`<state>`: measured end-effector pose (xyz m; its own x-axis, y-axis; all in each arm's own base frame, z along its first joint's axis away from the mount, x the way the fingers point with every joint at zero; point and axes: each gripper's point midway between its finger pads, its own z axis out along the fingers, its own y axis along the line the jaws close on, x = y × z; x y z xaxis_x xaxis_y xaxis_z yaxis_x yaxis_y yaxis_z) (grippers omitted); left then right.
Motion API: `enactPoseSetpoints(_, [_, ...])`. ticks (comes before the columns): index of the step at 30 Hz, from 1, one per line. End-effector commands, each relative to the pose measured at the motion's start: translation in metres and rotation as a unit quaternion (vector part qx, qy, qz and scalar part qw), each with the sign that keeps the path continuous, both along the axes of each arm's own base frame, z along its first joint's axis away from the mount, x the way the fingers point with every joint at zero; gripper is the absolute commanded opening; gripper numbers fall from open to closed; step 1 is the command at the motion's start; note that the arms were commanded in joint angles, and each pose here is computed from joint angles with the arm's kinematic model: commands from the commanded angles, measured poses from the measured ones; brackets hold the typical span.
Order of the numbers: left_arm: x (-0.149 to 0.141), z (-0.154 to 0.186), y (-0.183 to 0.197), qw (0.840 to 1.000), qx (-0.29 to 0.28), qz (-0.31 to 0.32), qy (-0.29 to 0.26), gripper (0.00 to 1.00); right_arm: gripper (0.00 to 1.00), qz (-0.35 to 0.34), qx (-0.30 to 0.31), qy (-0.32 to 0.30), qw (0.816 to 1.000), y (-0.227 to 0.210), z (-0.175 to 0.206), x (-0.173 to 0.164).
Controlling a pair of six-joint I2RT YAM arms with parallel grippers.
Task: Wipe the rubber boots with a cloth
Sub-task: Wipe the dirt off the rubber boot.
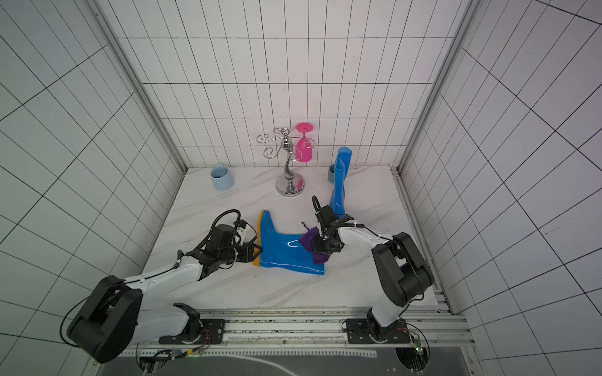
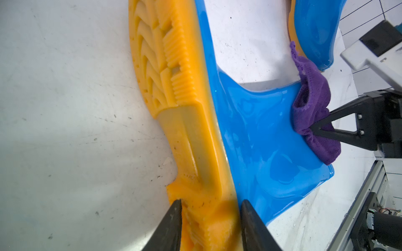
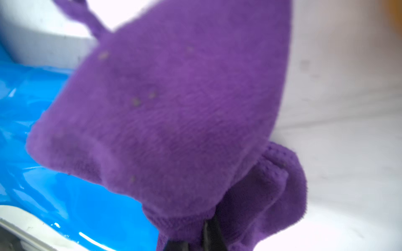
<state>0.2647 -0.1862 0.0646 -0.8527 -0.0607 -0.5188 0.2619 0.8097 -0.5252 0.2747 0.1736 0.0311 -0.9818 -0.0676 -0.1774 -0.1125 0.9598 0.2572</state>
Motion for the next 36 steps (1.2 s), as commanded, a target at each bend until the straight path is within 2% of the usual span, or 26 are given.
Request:
enactPoseSetpoints(1, [0.006, -0.003, 0.004, 1.0, 0.011, 0.008, -0.002, 0.43, 0.0, -0.019, -0.045, 0.025, 0.998, -0.029, -0.019, -0.016])
enactPoseSetpoints(6, [0.005, -0.003, 0.004, 1.0, 0.01, 0.006, -0.002, 0.43, 0.0, -0.003, -0.017, -0.007, 1.0, -0.002, 0.007, 0.008])
enactPoseSetpoints(11, [0.006, -0.003, 0.004, 1.0, 0.01, 0.007, -0.002, 0.43, 0.0, 0.037, 0.037, -0.076, 0.996, 0.059, 0.075, 0.033])
enactPoseSetpoints(14, [0.006, -0.004, 0.004, 1.0, 0.01, 0.007, 0.0, 0.43, 0.0, 0.064, 0.073, -0.097, 0.991, 0.098, 0.101, 0.032])
enactPoseSetpoints(18, [0.006, -0.003, 0.004, 1.0, 0.01, 0.006, -0.001, 0.43, 0.0, 0.094, 0.115, -0.11, 0.983, 0.146, 0.115, 0.029])
enactPoseSetpoints(23, [0.005, -0.004, 0.004, 1.0, 0.01, 0.007, -0.001, 0.43, 0.0, 0.123, 0.132, -0.1, 0.978, 0.191, 0.106, 0.035])
enactPoseSetpoints(27, [0.005, -0.003, 0.004, 1.0, 0.009, 0.007, -0.001, 0.43, 0.0, 0.139, 0.128, -0.081, 0.979, 0.206, 0.086, 0.034])
enactPoseSetpoints(31, [0.005, -0.003, 0.004, 1.0, 0.009, 0.008, -0.001, 0.43, 0.0, 0.146, 0.093, -0.057, 0.983, 0.197, 0.056, 0.029])
enactPoseSetpoints(36, [0.005, -0.004, 0.005, 1.0, 0.009, 0.008, -0.001, 0.43, 0.0, 0.124, 0.047, -0.039, 0.99, 0.154, 0.029, 0.024])
